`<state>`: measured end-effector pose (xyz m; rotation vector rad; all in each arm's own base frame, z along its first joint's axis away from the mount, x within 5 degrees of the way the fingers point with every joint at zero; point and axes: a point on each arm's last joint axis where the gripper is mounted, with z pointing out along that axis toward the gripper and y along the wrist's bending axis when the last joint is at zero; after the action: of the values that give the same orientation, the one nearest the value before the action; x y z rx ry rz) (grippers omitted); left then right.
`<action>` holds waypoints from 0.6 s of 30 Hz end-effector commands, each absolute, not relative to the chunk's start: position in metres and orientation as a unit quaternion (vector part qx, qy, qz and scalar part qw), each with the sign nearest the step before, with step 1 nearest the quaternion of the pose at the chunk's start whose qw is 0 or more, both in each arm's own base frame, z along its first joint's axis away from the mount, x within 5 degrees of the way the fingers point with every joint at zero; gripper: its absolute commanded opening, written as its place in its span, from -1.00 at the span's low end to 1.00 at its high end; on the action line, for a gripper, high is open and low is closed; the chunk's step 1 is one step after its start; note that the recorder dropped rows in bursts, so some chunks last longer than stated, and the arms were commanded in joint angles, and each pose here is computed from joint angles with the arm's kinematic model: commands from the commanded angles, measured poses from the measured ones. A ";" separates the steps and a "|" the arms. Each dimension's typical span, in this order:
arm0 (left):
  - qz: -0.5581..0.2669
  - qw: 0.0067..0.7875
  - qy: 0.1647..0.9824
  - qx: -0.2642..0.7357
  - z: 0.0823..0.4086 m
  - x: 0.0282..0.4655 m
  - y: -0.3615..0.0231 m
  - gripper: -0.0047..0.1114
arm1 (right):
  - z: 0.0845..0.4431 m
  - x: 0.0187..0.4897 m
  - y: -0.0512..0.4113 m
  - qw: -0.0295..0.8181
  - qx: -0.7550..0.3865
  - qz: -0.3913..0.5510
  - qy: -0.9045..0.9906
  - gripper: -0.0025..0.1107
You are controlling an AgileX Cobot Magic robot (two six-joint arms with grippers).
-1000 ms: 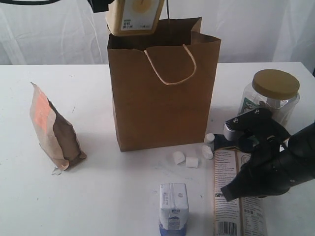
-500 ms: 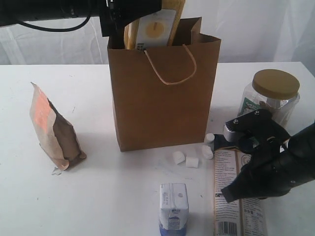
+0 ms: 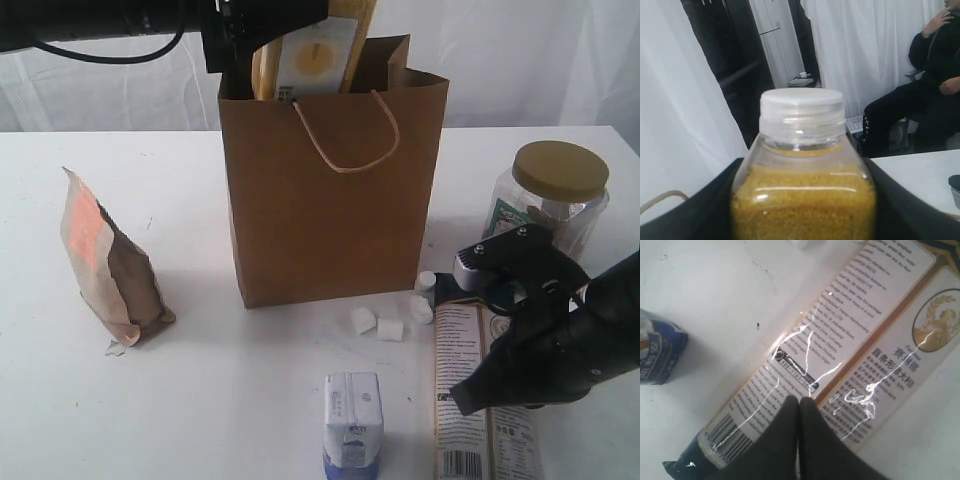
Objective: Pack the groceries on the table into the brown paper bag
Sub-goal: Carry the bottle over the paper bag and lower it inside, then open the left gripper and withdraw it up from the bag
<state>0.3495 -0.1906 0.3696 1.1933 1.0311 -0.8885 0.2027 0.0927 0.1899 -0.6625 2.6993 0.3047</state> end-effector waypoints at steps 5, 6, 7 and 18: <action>-0.364 0.670 0.379 0.524 0.390 0.343 -0.188 0.23 | 0.190 0.202 0.091 0.169 -0.225 0.110 0.953 -0.96; -0.364 0.670 0.379 0.524 0.390 0.343 -0.188 0.26 | 0.190 0.202 0.091 0.169 -0.225 0.110 0.953 -0.96; -0.364 0.670 0.379 0.524 0.390 0.343 -0.188 0.27 | 0.190 0.202 0.091 0.169 -0.225 0.110 0.953 -0.96; -0.363 0.671 0.378 0.524 0.390 0.343 -0.188 0.36 | 0.190 0.202 0.091 0.168 -0.224 0.111 0.954 -0.96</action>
<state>0.3459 -0.1897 0.3825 1.1456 0.9754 -0.9287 0.2018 0.0930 0.1897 -0.6585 2.7098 0.3148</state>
